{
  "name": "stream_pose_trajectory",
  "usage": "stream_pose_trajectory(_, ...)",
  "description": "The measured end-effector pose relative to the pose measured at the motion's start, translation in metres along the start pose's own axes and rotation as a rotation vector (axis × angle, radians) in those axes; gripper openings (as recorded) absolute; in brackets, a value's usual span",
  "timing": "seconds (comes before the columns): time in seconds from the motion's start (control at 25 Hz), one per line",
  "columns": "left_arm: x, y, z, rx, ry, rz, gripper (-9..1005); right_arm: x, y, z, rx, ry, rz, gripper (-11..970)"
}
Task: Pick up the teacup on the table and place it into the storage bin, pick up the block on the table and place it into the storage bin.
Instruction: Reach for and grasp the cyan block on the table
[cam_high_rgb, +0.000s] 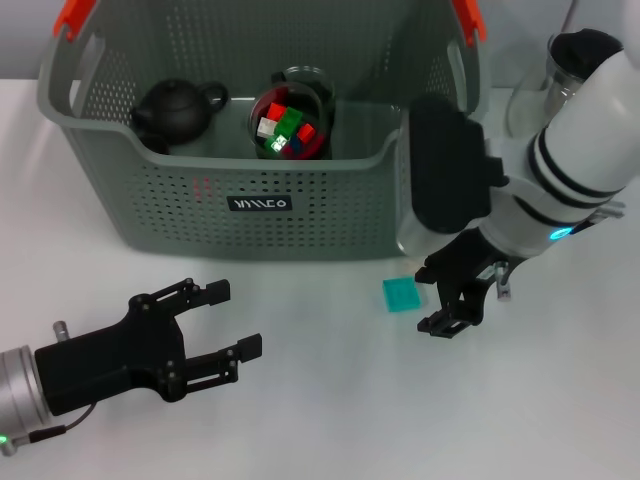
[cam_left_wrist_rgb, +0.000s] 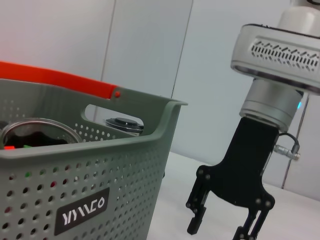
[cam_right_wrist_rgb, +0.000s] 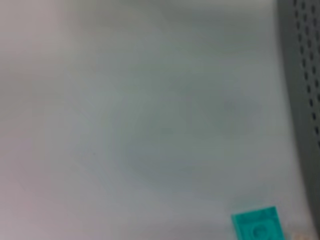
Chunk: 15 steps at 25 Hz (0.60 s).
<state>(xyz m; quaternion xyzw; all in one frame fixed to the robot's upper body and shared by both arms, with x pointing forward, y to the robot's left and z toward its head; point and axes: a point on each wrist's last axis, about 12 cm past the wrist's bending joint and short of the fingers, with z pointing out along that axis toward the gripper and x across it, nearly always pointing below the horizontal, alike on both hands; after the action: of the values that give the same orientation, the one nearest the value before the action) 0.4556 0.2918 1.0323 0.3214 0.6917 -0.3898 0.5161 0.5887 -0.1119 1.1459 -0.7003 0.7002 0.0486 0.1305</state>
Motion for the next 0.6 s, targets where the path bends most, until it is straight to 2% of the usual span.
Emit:
stream_pose_trajectory(0.24, 0.001, 0.000, 0.000, -0.007, 0.002, -0.001, 811, -0.006, 0.004, 0.009, 0.024, 0.003, -0.027, 612)
stream_pose_trajectory(0.6, 0.001, 0.001, 0.000, -0.011, 0.004, -0.001, 811, -0.009, 0.007, 0.027, 0.042, -0.003, -0.010, 612)
